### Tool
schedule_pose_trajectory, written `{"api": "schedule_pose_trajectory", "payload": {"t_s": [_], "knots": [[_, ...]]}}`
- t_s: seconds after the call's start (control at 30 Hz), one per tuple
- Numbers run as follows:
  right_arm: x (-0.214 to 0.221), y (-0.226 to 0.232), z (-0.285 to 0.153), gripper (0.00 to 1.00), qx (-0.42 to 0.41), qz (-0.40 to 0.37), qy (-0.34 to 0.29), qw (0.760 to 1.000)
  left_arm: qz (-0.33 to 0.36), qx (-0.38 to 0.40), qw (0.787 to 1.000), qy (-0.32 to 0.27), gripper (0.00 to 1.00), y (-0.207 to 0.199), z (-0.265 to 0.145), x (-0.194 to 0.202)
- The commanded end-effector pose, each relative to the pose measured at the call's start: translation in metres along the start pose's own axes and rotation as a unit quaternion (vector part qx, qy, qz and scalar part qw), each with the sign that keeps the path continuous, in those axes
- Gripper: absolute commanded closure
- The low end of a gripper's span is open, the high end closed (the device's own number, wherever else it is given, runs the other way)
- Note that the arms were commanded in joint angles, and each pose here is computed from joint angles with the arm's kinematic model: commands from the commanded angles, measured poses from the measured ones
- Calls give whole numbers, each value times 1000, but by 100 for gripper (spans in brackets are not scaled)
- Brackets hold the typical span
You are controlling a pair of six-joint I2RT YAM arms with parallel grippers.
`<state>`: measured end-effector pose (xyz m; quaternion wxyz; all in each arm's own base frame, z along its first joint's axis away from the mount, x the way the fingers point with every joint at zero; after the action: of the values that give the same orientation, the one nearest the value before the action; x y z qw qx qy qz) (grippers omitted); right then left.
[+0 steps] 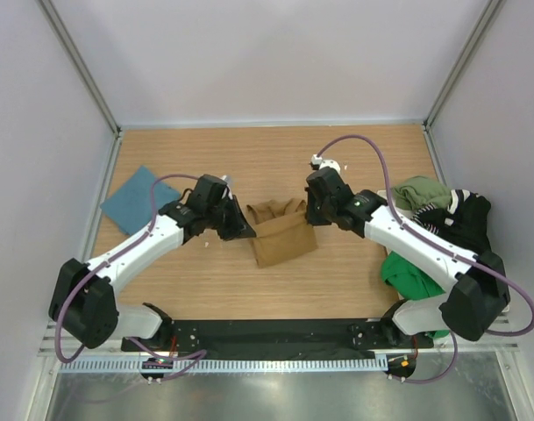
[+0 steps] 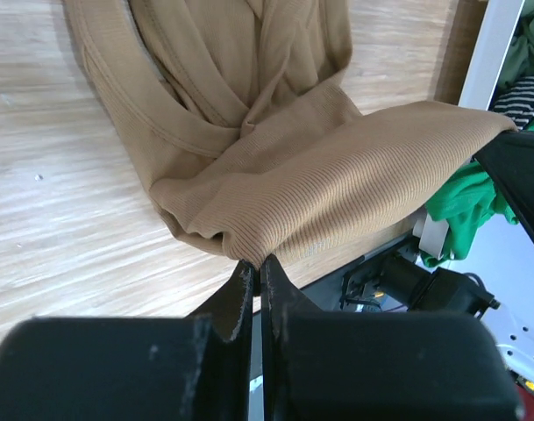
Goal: Fold and stack the tank tops
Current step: Fold the tank top
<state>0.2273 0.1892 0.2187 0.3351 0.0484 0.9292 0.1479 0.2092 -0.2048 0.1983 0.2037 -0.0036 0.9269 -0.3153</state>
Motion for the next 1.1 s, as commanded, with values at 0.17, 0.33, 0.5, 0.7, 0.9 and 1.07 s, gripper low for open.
{"api": "schedule_pose_trajectory", "payload": {"t_s": [0.17, 0.33, 0.5, 0.7, 0.9, 1.07], "knots": [[-47, 19, 25, 99, -21, -5, -35, 999, 5, 20, 1000, -17, 100, 2, 4, -39], [-68, 26, 44, 99, -27, 3, -38, 999, -21, 21, 999, -20, 100, 17, 16, -60], [-86, 27, 68, 99, -22, 11, -37, 999, -32, 18, 999, -23, 100, 25, 28, -82], [-104, 26, 91, 99, -36, 29, -32, 998, -45, 18, 999, -9, 100, 35, 52, -104], [-117, 20, 125, 99, -41, 45, -27, 998, -61, 7, 998, -1, 99, 50, 74, -124], [-123, 13, 160, 97, -20, 71, -24, 997, -70, -3, 998, 0, 87, 66, 95, -150]]}}
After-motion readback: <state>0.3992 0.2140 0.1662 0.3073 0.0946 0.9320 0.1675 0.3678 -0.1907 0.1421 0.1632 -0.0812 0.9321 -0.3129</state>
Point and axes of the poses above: each gripper's point midway between its finger pads, its own z axis out along the fingers, its own y axis along the line the jaws close on, x = y × z, the point moved 8 cm from there along -z, back along the fingers, and after that the axes turned 10 degrees about z, right-handed, at the moved point
